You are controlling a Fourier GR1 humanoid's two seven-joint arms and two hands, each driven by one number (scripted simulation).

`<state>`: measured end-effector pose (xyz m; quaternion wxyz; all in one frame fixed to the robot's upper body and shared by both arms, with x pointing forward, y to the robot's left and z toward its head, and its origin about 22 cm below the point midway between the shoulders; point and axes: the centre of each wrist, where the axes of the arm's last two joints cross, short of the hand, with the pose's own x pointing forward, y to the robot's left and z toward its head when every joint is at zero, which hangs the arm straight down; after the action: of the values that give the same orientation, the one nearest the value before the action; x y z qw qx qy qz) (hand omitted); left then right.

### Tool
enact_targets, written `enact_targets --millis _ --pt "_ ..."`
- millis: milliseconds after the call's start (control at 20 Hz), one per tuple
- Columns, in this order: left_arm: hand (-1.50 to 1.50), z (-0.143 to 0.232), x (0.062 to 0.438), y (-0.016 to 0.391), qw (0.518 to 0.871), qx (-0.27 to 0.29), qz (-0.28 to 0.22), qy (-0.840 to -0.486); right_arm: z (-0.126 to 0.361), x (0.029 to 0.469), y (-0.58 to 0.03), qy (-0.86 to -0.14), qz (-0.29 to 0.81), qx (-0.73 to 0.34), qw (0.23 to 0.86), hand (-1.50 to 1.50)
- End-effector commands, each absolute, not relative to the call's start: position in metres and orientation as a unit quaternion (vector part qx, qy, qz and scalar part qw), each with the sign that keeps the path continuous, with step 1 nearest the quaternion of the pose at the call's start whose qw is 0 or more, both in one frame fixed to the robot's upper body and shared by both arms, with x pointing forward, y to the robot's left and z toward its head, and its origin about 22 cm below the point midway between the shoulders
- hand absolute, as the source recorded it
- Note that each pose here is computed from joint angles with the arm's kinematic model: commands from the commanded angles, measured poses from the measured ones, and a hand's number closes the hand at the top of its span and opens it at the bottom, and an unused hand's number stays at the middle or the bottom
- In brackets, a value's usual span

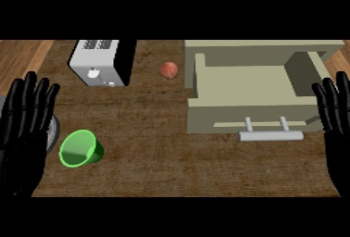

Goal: Pick up the cup, place it into the drawer and close the drawer

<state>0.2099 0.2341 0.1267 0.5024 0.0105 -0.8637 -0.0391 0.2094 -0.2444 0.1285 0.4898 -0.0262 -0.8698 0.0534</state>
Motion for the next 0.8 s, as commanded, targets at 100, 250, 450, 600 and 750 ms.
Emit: enact_targets --millis 100,250,450,600,750 --pt "-1.50 0.114 0.218 0.242 0.506 0.100 0.000 -0.857 0.109 0.206 -0.245 -0.863 0.054 -0.012 0.503 -1.50" --pt "-1.50 0.122 0.208 0.247 0.485 0.195 0.055 -0.851 0.134 0.203 -0.233 -0.863 0.056 0.001 0.501 -1.50" --pt "-1.50 0.104 0.215 0.218 0.524 0.117 0.145 -0.831 0.120 0.214 -0.208 -0.838 0.062 0.057 0.540 -1.50" --pt "-1.50 0.089 0.223 0.232 0.526 0.133 0.145 -0.827 0.120 0.225 -0.220 -0.838 0.047 0.059 0.541 -1.50" --pt "-1.50 0.102 0.219 0.224 0.523 0.125 0.153 -0.829 0.123 0.214 -0.213 -0.839 0.050 0.059 0.538 -1.50"
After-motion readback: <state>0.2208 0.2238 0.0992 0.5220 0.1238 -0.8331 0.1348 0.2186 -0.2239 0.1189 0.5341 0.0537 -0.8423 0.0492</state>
